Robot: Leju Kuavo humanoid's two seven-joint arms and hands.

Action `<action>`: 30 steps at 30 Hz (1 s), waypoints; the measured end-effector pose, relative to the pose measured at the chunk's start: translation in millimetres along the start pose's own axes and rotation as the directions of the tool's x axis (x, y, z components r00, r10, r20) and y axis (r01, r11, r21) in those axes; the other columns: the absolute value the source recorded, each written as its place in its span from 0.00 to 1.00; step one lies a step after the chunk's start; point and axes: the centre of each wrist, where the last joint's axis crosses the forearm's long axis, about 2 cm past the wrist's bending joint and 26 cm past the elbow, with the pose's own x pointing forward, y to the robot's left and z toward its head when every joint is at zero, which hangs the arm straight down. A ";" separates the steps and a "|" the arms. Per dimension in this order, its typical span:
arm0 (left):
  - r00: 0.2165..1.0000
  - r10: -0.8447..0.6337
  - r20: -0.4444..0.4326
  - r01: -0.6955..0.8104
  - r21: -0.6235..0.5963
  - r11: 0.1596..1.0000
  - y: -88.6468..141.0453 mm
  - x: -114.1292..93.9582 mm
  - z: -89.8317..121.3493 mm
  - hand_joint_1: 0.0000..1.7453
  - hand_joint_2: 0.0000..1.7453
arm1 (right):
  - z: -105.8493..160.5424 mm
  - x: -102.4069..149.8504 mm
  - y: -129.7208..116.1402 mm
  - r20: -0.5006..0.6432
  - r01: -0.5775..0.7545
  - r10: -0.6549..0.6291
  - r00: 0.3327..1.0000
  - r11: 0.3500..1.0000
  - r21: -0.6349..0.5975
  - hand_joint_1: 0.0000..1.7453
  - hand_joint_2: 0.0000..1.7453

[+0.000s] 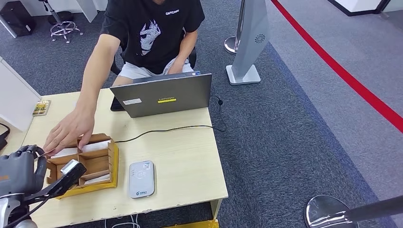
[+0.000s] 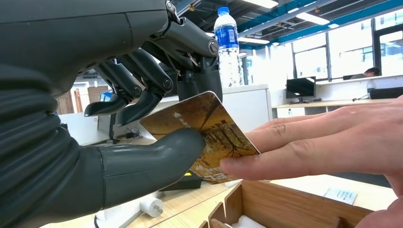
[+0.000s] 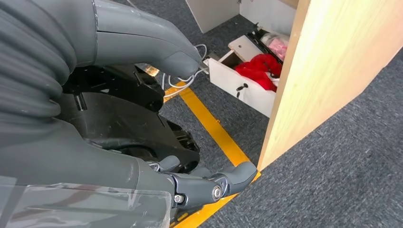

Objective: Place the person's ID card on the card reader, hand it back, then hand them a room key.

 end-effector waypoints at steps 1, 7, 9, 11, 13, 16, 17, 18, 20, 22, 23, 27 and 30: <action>1.000 0.003 0.001 -0.003 0.002 1.000 0.0 0.1 0.0 0.00 1.00 | 0.1 0.1 0.0 0.000 0.000 0.000 1.000 1.000 -0.003 0.00 1.00; 1.000 0.021 0.007 -0.022 0.023 0.999 0.8 1.6 0.3 0.00 1.00 | 0.4 0.4 0.2 0.003 -0.001 0.001 1.000 1.000 -0.008 0.00 1.00; 1.000 0.028 0.011 -0.028 0.038 0.999 2.4 2.7 0.3 0.00 1.00 | 0.4 0.3 0.2 0.005 -0.001 0.001 1.000 1.000 -0.006 0.00 1.00; 0.999 0.034 0.016 -0.035 0.052 0.998 4.2 3.6 0.2 0.00 1.00 | 0.4 0.3 0.3 0.007 -0.001 0.001 1.000 1.000 -0.005 0.00 1.00; 0.999 0.044 0.020 -0.046 0.065 0.997 6.0 4.6 0.4 0.00 1.00 | 0.4 0.3 0.3 0.008 -0.001 0.001 1.000 1.000 -0.005 0.00 1.00; 0.996 0.085 0.035 -0.088 0.113 0.990 11.6 6.1 1.3 0.00 1.00 | 0.1 0.2 0.8 0.014 0.008 -0.008 1.000 1.000 -0.012 0.00 1.00; 0.993 0.107 0.042 -0.112 0.138 0.984 14.7 6.4 1.6 0.00 1.00 | -0.4 0.1 1.6 0.020 0.020 -0.020 1.000 1.000 -0.022 0.00 1.00; 0.990 0.134 0.049 -0.140 0.166 0.976 18.1 6.4 2.2 0.00 1.00 | -1.4 -0.1 2.7 0.029 0.037 -0.036 0.999 0.999 -0.037 0.00 1.00; 0.978 0.199 0.067 -0.210 0.228 0.951 26.6 7.1 6.3 0.00 1.00 | -3.8 -1.2 4.9 0.048 0.069 -0.066 0.997 0.995 -0.070 0.00 1.00; 0.966 0.247 0.082 -0.260 0.282 0.924 35.6 8.7 12.9 0.00 1.00 | -5.4 -2.8 6.2 0.060 0.082 -0.077 0.995 0.993 -0.089 0.00 1.00; 0.962 0.258 0.084 -0.271 0.299 0.915 39.1 9.4 15.7 0.00 1.00 | -5.9 -3.3 6.6 0.061 0.082 -0.077 0.995 0.992 -0.092 0.00 1.00; 0.956 0.281 0.081 -0.292 0.338 0.895 46.6 10.6 22.8 0.00 1.00 | -7.4 -4.0 7.7 0.060 0.077 -0.071 0.996 0.992 -0.096 0.00 1.00; 0.920 0.374 0.115 -0.388 0.388 0.836 51.8 11.8 31.7 0.00 1.00 | -7.6 -4.3 7.8 0.062 0.074 -0.067 0.996 0.992 -0.103 0.00 1.00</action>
